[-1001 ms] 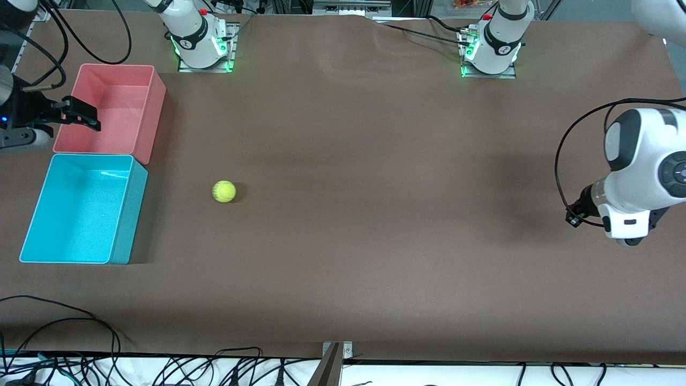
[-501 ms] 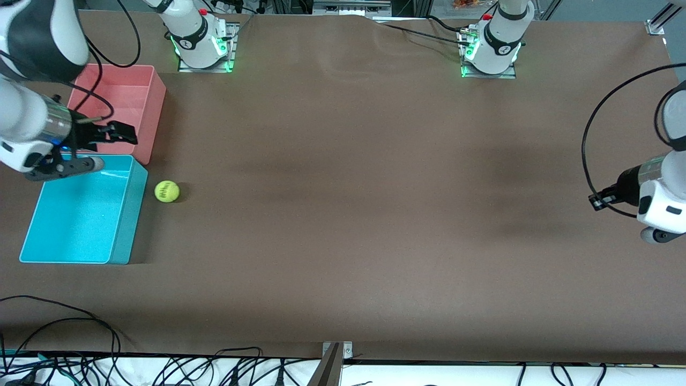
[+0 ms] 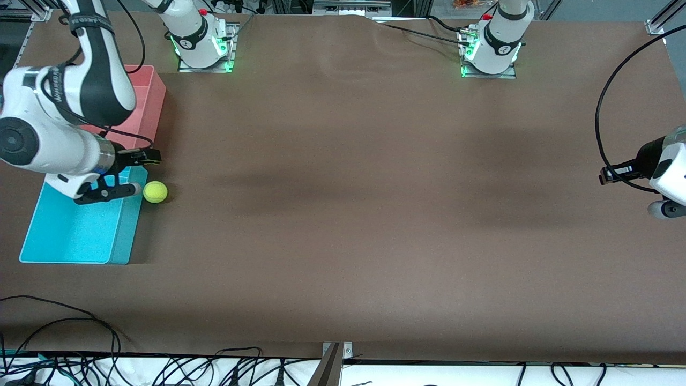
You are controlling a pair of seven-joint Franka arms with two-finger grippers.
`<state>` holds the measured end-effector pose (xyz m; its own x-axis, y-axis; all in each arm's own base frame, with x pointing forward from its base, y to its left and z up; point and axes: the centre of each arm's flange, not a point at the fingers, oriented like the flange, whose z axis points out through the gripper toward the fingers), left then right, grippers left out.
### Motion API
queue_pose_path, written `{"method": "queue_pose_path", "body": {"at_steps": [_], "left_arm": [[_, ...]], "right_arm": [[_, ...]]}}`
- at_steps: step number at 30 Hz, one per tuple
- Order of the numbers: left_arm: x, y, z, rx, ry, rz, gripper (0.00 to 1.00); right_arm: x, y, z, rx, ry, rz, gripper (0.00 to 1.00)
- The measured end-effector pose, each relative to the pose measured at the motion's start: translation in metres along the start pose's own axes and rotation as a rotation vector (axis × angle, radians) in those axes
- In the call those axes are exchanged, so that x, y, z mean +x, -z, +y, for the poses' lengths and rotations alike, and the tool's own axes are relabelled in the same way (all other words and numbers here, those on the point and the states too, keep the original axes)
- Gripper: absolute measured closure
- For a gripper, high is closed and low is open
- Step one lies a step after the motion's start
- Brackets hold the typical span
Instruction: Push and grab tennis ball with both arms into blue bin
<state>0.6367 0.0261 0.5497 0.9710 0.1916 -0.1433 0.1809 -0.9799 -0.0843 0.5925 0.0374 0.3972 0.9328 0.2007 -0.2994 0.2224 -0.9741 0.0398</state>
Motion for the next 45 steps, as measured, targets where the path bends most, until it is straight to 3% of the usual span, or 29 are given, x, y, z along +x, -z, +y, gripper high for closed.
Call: {"method": "queue_pose_path", "body": {"at_steps": [7, 10, 11, 13, 14, 24, 45], "left_arm": [[0.0, -0.001, -0.001, 0.0, 0.0, -0.002, 0.37], [0.0, -0.001, 0.0, -0.001, -0.002, -0.002, 0.24], [0.0, -0.001, 0.0, -0.001, -0.004, -0.002, 0.15], [0.0, 0.0, 0.001, -0.001, -0.006, -0.001, 0.1], [0.0, 0.0, 0.001, -0.002, -0.007, 0.001, 0.01], [-0.002, 0.023, 0.006, -0.057, -0.023, 0.041, 0.0], [-0.007, 0.039, 0.017, -0.061, -0.04, 0.074, 0.0]], "right_arm": [[0.016, -0.038, -0.004, -0.023, 0.014, 0.038, 0.0], [0.021, -0.064, -0.003, -0.064, 0.033, 0.033, 0.0], [0.022, -0.073, -0.002, -0.079, 0.041, 0.028, 0.0], [0.025, -0.086, -0.002, -0.099, 0.053, 0.021, 0.0], [0.026, -0.092, -0.001, -0.105, 0.058, 0.019, 0.0], [0.039, -0.134, 0.0, -0.17, 0.102, 0.004, 0.0], [0.054, -0.186, -0.005, -0.296, 0.175, -0.028, 0.0]]}}
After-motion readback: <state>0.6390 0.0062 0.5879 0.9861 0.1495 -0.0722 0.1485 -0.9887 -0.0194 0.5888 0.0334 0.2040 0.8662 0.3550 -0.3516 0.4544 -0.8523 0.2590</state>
